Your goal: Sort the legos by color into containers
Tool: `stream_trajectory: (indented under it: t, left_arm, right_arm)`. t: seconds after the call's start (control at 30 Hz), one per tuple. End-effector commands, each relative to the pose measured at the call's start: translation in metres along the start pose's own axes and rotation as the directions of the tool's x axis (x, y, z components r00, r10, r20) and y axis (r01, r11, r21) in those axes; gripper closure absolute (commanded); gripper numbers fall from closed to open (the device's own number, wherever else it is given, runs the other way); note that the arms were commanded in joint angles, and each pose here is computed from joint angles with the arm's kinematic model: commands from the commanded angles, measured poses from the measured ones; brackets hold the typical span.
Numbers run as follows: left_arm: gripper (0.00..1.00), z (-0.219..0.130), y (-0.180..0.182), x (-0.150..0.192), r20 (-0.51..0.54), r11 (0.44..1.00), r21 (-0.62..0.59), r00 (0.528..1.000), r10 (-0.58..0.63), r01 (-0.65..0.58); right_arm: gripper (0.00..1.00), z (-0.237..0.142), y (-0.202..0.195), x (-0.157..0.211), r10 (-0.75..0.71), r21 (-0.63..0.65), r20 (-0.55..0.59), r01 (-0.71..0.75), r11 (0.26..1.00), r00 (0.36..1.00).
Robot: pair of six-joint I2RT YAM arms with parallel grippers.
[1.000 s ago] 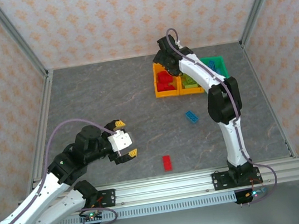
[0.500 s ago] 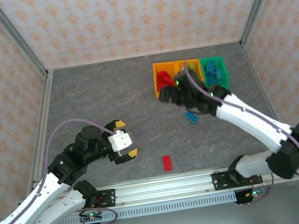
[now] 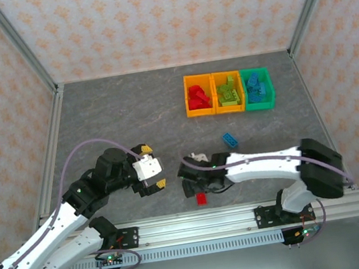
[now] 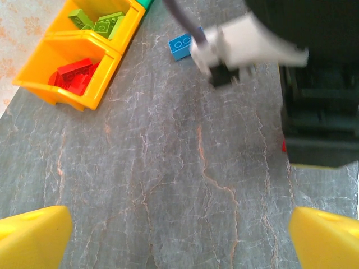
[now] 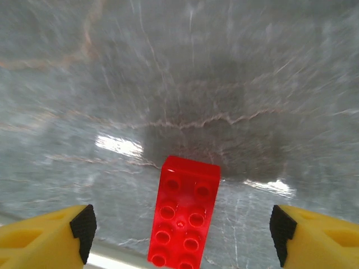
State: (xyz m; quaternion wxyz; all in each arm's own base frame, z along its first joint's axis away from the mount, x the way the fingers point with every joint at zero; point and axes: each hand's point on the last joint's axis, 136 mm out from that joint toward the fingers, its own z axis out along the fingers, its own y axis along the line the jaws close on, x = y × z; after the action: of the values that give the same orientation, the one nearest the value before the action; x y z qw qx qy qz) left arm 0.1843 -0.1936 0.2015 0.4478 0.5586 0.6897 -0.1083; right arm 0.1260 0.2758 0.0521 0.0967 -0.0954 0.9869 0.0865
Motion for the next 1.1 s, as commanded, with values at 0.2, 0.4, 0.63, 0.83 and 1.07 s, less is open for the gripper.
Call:
stream_trajectory:
  t: [0.2,0.4,0.63,0.83,1.07]
  left_arm:
    - [0.00,-0.004,0.002,0.006,-0.009,1.000,-0.025,1.000,-0.006,0.005]
    - [0.00,-0.003,0.000,0.006,-0.011,1.000,-0.015,1.000,-0.005,0.005]
    - [0.00,-0.004,0.001,0.003,0.000,1.000,-0.015,1.000,-0.005,0.005]
    - [0.00,-0.004,0.006,-0.002,0.020,0.999,-0.037,1.000,-0.004,0.005]
    - [0.00,-0.001,0.031,-0.023,0.120,0.980,-0.132,0.984,-0.134,0.150]
  right_arm:
    - [0.45,0.031,-0.009,0.013,0.048,0.096,-0.030,-0.045,0.994,0.998]
    - [0.68,0.013,-0.025,0.004,0.097,0.115,0.054,-0.103,0.988,0.994]
    - [0.70,-0.027,-0.047,-0.060,0.167,0.053,0.247,-0.186,0.981,0.954]
    - [0.71,-0.064,-0.062,-0.144,0.175,0.011,0.397,-0.195,0.981,0.901]
    - [0.71,-0.078,-0.101,-0.256,0.159,0.063,0.484,-0.215,0.975,0.860]
